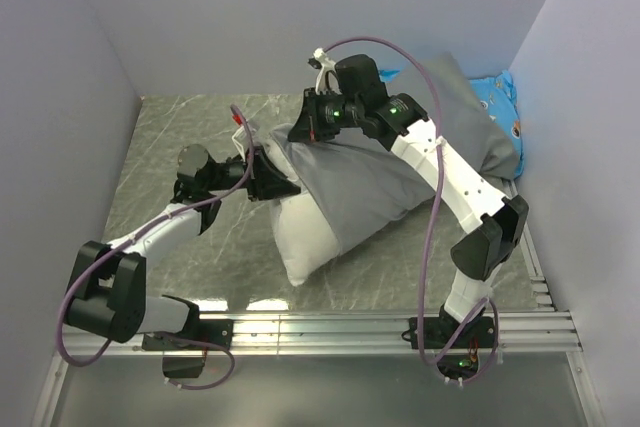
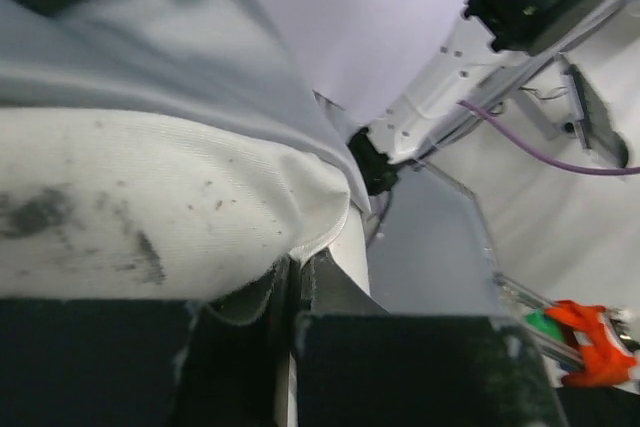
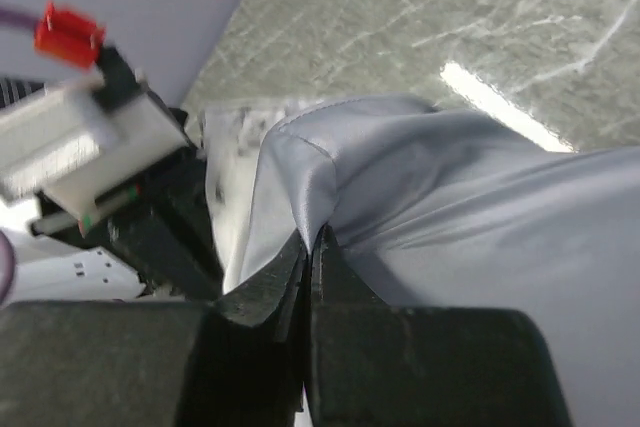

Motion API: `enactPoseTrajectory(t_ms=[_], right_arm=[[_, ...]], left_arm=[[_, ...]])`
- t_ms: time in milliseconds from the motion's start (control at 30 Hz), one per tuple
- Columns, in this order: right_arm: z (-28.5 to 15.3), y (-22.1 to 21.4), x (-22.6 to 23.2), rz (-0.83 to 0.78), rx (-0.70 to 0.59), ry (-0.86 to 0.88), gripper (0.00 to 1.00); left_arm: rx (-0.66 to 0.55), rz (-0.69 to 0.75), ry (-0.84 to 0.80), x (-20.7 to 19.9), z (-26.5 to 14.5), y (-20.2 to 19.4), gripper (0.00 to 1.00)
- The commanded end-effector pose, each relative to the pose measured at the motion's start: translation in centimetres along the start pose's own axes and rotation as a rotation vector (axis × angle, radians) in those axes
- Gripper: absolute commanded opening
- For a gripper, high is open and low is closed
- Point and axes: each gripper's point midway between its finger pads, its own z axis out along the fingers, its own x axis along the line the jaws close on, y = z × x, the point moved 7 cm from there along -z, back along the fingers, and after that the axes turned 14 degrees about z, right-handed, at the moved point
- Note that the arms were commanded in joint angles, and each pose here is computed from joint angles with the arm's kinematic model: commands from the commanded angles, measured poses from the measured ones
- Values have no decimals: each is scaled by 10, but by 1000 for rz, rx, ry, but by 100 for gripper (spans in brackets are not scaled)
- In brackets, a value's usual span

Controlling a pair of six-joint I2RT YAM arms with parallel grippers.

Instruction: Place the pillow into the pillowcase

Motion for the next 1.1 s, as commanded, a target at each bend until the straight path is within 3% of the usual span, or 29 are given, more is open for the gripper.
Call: enactPoseTrajectory(t_ms=[0, 167, 200, 333, 367, 400, 467, 567, 700, 733, 800, 933, 1067], right_arm=[[-20, 1, 65, -9, -9, 286, 0], [-15, -3, 51, -40, -10, 226, 4], [-12, -3, 47, -42, -7, 208, 0], [-5, -7, 40, -8, 27, 220, 0], [-6, -8, 47, -8, 36, 241, 6], [-6, -9, 50, -11, 33, 244, 14], [-8, -13, 58, -27, 36, 251, 0], [-6, -22, 60, 35, 80, 285, 0], [-1, -32, 70, 78, 127, 336, 0], [1, -31, 65, 73, 123, 314, 0], [14, -22, 41, 114, 97, 242, 0], [43, -15, 2, 160, 111, 176, 0], [63, -3, 3, 119, 119, 209, 3]], left_arm=[[-14, 58, -150, -38, 8, 6, 2], [72, 52, -92, -29, -2, -21, 1], [84, 39, -92, -28, -3, -26, 1], [138, 85, -71, -19, -3, -34, 1], [161, 183, -74, -12, -3, -37, 1], [201, 145, -72, -11, -6, -43, 1], [217, 289, -97, -5, -3, -33, 1], [236, 347, -118, -2, -2, -27, 1], [196, 364, -122, 4, 1, -17, 1], [187, 293, -95, 6, -3, -28, 1], [86, 277, -16, 6, -3, -14, 2], [-8, 180, 184, 24, -16, -20, 11], [-86, 39, 282, 45, -21, -13, 22]])
